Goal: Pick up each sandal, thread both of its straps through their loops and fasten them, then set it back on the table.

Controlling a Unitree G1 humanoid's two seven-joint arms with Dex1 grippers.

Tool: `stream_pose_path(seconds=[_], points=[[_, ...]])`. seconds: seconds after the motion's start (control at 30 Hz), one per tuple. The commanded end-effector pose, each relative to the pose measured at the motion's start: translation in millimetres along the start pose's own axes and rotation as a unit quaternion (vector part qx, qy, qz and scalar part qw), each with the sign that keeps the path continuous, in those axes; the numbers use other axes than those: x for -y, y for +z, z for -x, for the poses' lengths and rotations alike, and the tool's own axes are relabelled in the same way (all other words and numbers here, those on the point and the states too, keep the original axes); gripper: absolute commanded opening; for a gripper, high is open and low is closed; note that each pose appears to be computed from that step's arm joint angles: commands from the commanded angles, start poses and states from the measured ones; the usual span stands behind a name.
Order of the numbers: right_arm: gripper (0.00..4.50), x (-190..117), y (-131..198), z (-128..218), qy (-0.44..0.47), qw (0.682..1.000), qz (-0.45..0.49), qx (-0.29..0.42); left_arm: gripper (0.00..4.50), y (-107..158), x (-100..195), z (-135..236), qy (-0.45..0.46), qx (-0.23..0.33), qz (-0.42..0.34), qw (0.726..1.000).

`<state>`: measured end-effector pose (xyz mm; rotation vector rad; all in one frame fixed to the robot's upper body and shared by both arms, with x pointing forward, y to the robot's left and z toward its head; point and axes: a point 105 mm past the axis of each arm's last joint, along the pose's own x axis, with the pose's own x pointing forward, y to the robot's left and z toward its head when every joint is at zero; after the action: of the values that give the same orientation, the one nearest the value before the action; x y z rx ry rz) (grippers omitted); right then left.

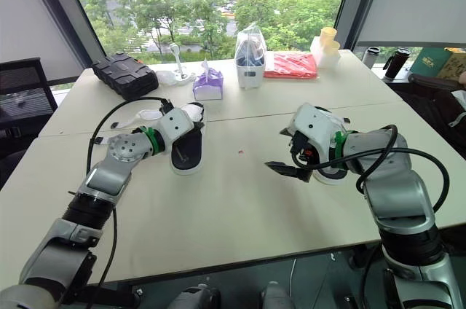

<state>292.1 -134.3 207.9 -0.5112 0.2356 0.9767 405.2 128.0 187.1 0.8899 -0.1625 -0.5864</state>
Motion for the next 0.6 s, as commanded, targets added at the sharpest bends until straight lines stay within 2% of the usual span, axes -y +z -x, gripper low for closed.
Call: stream_pose_path(seconds=[0.03, 0.27, 0.3, 0.5, 0.6], points=[[4.5, -2, 1, -5, -0.001, 1.0, -0.005, 0.008, 0.76, 8, -15, 0, 0.03, -0.002, -0.079, 0.996], [4.5, -2, -2, -18, -0.007, 1.0, -0.012, 0.006, 4.21, 6, -21, -3, 0.035, -0.022, -0.113, 0.993], [4.5, -2, -2, -19, -0.008, 1.0, -0.012, 0.006, 4.47, 6, -21, -4, 0.035, -0.023, -0.113, 0.993], [4.5, -2, -5, -23, -0.012, 1.0, -0.014, 0.002, 4.47, -6, -12, -20, 0.032, -0.048, -0.101, 0.993], [4.5, -2, -5, -25, -0.014, 1.0, -0.013, 0.001, 4.47, -20, -9, -38, 0.03, -0.094, -0.135, 0.986]])
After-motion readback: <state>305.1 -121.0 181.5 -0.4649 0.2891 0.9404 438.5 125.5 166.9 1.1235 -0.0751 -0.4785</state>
